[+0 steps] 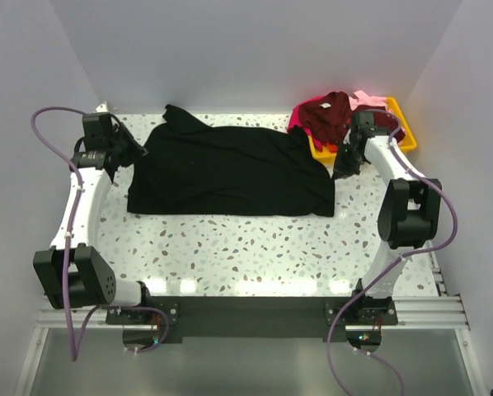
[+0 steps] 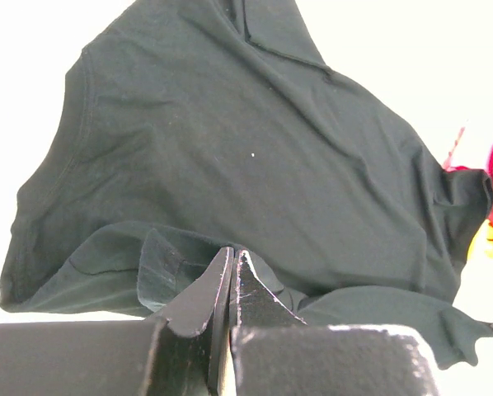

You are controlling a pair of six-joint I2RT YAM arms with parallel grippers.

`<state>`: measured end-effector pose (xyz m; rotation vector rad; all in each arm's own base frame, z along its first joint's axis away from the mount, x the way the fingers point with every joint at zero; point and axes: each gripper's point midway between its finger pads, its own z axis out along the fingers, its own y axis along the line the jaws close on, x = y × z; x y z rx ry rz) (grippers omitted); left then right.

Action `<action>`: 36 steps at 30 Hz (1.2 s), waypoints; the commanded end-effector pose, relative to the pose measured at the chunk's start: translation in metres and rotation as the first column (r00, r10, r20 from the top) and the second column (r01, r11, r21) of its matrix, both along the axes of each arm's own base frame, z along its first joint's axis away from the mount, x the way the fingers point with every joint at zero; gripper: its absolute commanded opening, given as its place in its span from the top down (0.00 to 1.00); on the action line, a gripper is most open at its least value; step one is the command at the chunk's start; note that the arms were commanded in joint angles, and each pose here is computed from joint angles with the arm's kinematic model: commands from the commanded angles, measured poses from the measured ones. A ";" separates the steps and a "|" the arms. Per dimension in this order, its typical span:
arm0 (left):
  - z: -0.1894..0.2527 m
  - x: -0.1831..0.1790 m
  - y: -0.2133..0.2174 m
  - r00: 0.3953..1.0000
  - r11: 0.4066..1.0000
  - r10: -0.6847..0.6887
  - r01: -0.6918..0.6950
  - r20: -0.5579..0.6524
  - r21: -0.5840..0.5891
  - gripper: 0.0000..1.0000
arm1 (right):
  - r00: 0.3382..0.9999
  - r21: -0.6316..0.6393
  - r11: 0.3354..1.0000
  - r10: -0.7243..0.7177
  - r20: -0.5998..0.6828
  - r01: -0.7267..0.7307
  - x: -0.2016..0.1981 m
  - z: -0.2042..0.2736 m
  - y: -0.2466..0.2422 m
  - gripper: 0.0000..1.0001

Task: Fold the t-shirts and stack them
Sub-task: Fold the tshirt

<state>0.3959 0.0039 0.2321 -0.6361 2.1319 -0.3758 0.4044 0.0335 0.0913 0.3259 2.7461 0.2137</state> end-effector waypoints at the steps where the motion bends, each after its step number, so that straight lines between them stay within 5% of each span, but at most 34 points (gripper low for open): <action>1: 0.017 0.022 0.003 0.997 0.999 -0.039 0.037 0.071 0.030 1.00 | 0.999 0.027 1.000 0.013 0.045 -0.014 0.012 0.016 0.003 1.00; 4: 0.010 0.033 0.004 0.997 0.998 -0.049 0.047 0.063 0.030 1.00 | 0.999 0.037 0.999 0.017 0.050 -0.019 0.019 0.016 0.005 1.00; 6: 0.009 0.040 0.005 0.997 0.998 -0.053 0.051 0.059 0.035 0.91 | 0.998 0.047 0.998 0.026 0.056 -0.029 0.025 0.015 0.007 0.95; 7: 0.009 0.046 0.007 0.996 0.998 -0.049 0.046 0.070 0.039 0.81 | 0.998 0.050 0.998 0.029 0.057 -0.032 0.027 0.015 0.008 0.89; 8: 0.012 0.050 0.007 0.995 0.998 -0.049 0.046 0.081 0.042 0.48 | 0.998 0.051 0.998 0.033 0.061 -0.036 0.029 0.016 0.008 0.69; 9: 0.014 0.052 0.008 0.995 0.998 -0.044 0.041 0.087 0.046 0.31 | 0.997 0.054 0.998 0.038 0.067 -0.041 0.029 0.018 0.009 0.57; 11: 0.013 0.053 0.012 0.996 0.998 -0.027 0.022 0.082 0.062 0.03 | 0.997 0.062 0.997 0.044 0.069 -0.048 0.024 0.016 0.010 0.37; 12: 0.010 0.050 0.017 0.997 0.997 -0.007 0.002 0.072 0.075 0.00 | 0.995 0.061 0.997 0.043 0.092 -0.049 0.021 0.023 0.010 0.34; 14: -0.004 0.039 0.020 0.999 0.996 0.012 -0.016 0.045 0.087 0.00 | 0.997 0.055 0.998 0.033 0.067 -0.037 0.005 0.011 0.009 0.25; 25: -0.108 -0.049 0.053 0.958 0.961 0.241 -0.212 -0.156 0.180 0.11 | 0.997 0.124 0.992 0.014 0.079 -0.023 -0.068 -0.003 0.019 0.27; 36: -0.149 -0.067 0.077 0.911 0.928 0.348 -0.301 -0.222 0.219 0.24 | 0.998 0.191 0.981 0.037 0.055 -0.047 -0.083 -0.026 0.032 0.32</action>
